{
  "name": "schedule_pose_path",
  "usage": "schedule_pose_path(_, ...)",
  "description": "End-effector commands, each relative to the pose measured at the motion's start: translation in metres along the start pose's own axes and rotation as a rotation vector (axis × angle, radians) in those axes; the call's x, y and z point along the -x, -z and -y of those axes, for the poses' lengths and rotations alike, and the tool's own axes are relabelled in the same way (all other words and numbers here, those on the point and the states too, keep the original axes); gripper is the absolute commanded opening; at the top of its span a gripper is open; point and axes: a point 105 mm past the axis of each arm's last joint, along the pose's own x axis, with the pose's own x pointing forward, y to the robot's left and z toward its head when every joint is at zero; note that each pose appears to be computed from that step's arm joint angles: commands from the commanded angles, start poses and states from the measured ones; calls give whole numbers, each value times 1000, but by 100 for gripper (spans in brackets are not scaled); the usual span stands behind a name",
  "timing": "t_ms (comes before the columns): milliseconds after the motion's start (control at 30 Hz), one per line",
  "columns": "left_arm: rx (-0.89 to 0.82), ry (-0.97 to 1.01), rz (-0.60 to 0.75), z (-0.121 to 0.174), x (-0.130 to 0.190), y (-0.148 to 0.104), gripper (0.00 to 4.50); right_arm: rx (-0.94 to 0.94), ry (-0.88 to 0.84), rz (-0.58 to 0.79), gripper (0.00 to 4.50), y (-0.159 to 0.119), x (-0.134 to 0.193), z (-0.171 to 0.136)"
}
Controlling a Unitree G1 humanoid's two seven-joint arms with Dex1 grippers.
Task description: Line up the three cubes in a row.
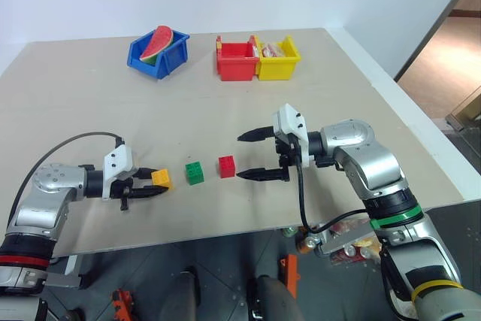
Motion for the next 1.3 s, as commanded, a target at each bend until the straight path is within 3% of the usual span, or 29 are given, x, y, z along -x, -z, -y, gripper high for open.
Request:
schedule_pose_path(33,-30,6,-24,-2,3,0,132,47,2,9,450,-9,3,-2)
schedule_pose_path(200,-44,39,-53,1,0,5,132,42,3,7,450,-9,3,-1)
schedule_pose_path(267,-45,44,-67,1,0,8,237,36,7,10,450,-9,3,-1)
schedule_pose_path(500,-104,51,-58,-2,7,-10,441,22,18,29,450,-11,4,2)
schedule_pose_path(633,-140,25,-45,-7,21,-32,441,29,24,47,450,-16,4,2)
schedule_pose_path(800,-63,-46,87,-16,40,-90,441,33,59,113,450,-38,13,9)
schedule_pose_path(933,-57,-370,192,-66,56,-111,441,-13,169,166,450,-46,23,31)
schedule_pose_path(1067,21,-664,222,-95,57,-86,441,-41,424,154,450,-22,33,72)
schedule_pose_path(1300,47,-787,182,-88,38,-49,441,-63,490,145,450,0,31,81)
